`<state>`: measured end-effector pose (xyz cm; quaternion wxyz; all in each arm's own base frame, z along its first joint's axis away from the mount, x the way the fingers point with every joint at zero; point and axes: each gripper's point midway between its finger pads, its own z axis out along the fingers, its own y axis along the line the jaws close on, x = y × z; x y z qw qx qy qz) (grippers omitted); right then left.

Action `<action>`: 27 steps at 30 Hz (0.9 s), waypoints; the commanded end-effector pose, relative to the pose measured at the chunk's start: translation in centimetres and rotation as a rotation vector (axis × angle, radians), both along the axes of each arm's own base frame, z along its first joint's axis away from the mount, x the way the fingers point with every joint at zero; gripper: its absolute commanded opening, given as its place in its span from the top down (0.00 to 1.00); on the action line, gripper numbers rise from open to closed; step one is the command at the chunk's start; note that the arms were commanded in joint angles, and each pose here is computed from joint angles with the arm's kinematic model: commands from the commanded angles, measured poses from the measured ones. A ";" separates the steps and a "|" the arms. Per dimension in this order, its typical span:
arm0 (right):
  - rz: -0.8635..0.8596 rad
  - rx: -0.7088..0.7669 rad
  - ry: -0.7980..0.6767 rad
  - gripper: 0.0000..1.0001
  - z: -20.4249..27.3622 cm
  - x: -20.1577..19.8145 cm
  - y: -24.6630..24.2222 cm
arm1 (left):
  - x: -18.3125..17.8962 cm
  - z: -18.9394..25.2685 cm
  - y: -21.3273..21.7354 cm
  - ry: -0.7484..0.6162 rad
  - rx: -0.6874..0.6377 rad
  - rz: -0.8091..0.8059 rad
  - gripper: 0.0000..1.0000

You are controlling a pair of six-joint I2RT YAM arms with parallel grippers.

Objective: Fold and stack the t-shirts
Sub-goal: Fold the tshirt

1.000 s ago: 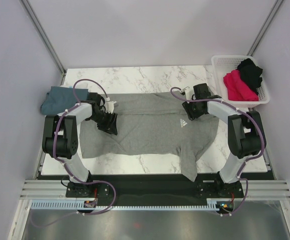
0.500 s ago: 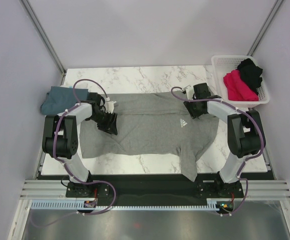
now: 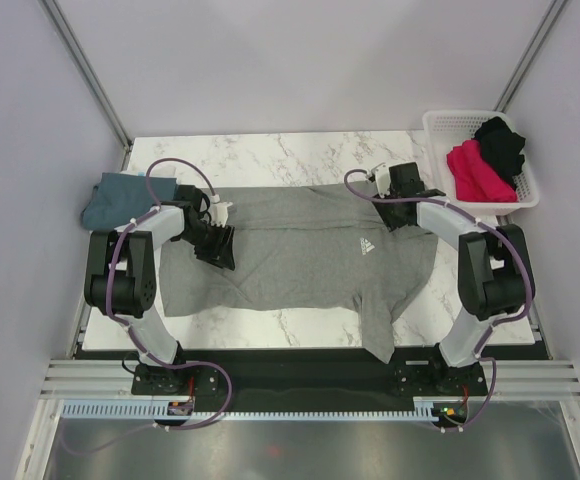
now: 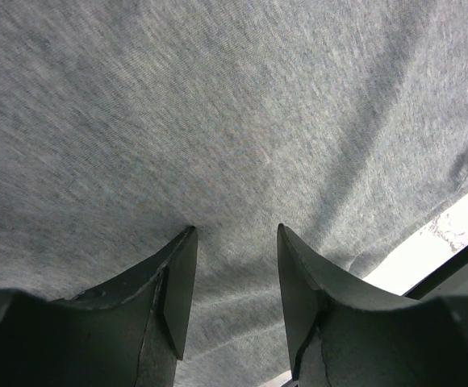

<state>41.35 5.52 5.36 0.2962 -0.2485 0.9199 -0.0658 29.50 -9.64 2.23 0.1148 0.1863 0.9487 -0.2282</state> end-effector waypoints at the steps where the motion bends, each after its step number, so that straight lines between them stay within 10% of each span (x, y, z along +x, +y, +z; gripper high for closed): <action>1: -0.018 -0.025 -0.124 0.48 3.7 1.4 -0.7 | 0.5 0.1 -0.7 -0.015 -0.027 0.009 0.48; 18: 0.137 0.345 0.126 0.48 2.1 -6.6 5.8 | 0.5 0.6 -0.9 -0.035 -0.032 0.003 0.49; 27: 0.118 0.243 0.120 0.48 0.5 -5.7 4.1 | 0.2 0.5 -0.7 -0.036 -0.019 0.003 0.48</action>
